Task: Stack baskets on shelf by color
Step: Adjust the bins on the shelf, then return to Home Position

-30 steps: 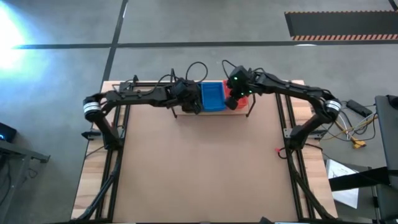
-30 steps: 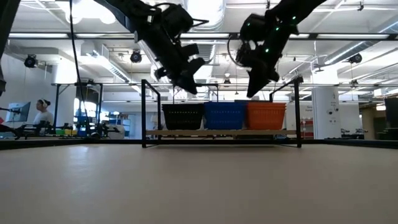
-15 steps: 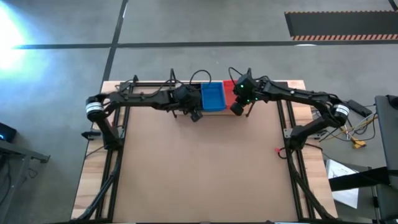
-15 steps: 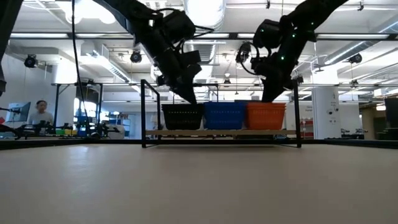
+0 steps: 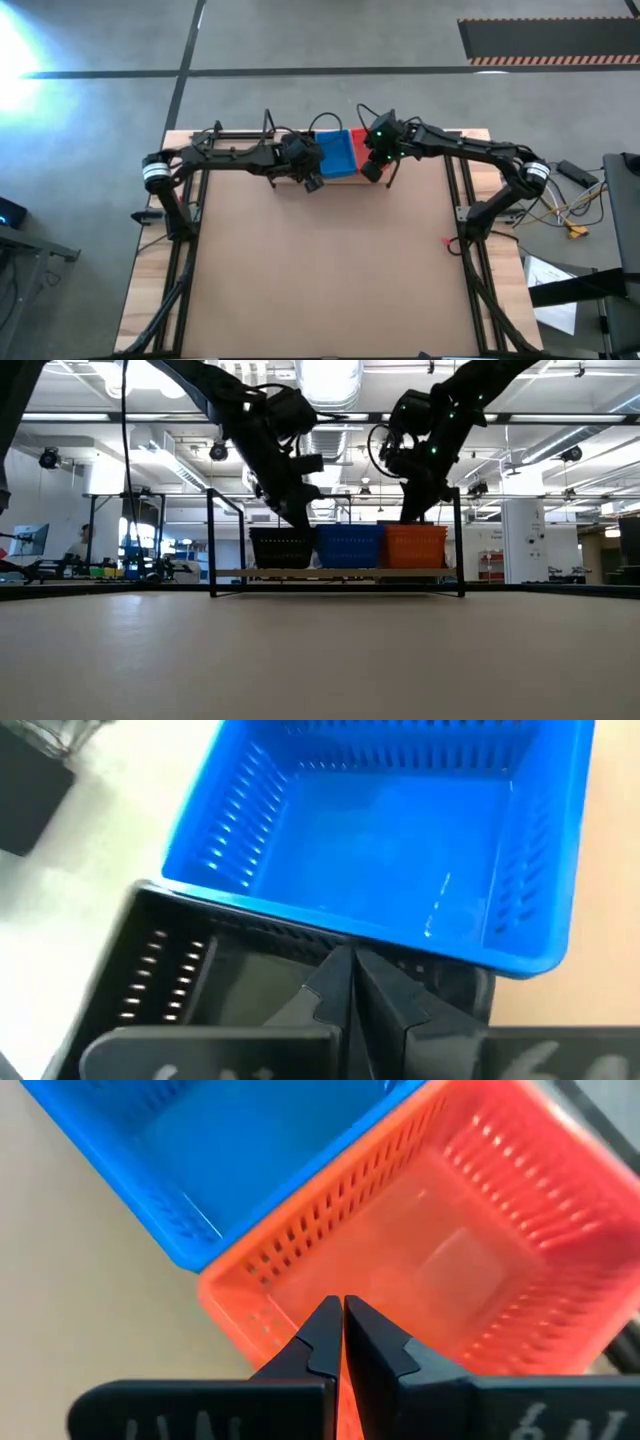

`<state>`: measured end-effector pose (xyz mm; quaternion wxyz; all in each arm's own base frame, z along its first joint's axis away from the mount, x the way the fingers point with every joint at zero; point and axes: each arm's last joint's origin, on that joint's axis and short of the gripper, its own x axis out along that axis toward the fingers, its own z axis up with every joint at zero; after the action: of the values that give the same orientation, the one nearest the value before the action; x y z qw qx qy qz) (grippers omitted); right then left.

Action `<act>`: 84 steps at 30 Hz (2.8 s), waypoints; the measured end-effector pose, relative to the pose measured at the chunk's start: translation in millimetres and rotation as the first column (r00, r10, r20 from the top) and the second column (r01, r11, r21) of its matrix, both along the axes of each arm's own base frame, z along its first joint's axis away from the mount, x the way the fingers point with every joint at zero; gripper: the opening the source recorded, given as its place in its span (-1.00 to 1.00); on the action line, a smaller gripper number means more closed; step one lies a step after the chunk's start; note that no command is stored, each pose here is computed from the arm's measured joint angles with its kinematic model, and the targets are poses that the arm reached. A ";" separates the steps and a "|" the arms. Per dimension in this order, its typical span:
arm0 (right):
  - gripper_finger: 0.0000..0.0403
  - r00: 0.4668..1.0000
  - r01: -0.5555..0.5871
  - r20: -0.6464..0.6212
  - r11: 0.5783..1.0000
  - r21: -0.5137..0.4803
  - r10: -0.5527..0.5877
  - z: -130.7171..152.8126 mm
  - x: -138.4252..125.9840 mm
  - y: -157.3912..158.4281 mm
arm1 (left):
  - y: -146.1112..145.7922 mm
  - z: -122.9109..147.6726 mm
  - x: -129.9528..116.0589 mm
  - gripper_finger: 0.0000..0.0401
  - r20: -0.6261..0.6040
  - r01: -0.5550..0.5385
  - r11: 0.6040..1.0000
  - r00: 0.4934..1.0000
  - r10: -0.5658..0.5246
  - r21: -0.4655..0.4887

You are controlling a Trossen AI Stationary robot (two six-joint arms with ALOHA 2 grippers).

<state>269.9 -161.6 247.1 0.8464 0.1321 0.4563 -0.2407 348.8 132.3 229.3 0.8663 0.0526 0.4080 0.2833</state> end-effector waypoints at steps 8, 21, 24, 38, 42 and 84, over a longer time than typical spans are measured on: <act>-0.96 0.990 -0.010 0.138 0.996 -0.090 0.022 46.0 -21.3 22.6 | -20.0 34.0 -7.9 -1.00 0.077 0.021 0.999 0.997 -0.025 0.046; -0.96 0.862 -0.226 0.442 0.969 -0.103 0.248 21.1 -95.4 134.8 | -133.2 75.3 -52.7 -1.00 0.189 0.106 0.994 0.976 -0.111 0.036; -0.96 0.790 -0.293 0.528 0.949 -0.120 0.310 4.6 -107.2 151.6 | -155.5 66.1 -67.4 -1.00 0.270 0.126 0.992 0.954 -0.127 0.021; -0.96 0.572 -0.410 0.707 0.892 -0.192 0.416 -56.5 -131.3 168.3 | -158.9 9.0 -164.7 -1.00 0.651 0.186 0.978 0.754 -0.083 -0.090; -0.96 0.496 -0.447 0.744 0.866 -0.224 0.448 -61.3 -135.2 169.8 | -150.9 -4.3 -196.7 -1.00 0.703 0.214 0.973 0.705 -0.091 -0.089; -0.96 0.566 -0.199 0.719 0.913 -0.355 0.403 -83.8 -152.5 161.2 | -116.1 -66.0 -248.0 -1.00 0.731 0.485 0.869 0.555 -0.397 0.104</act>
<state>117.4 -0.3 163.3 0.9968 0.0421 0.0279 -0.0626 100.8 16.2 163.4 0.9993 -0.0121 0.0152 0.0310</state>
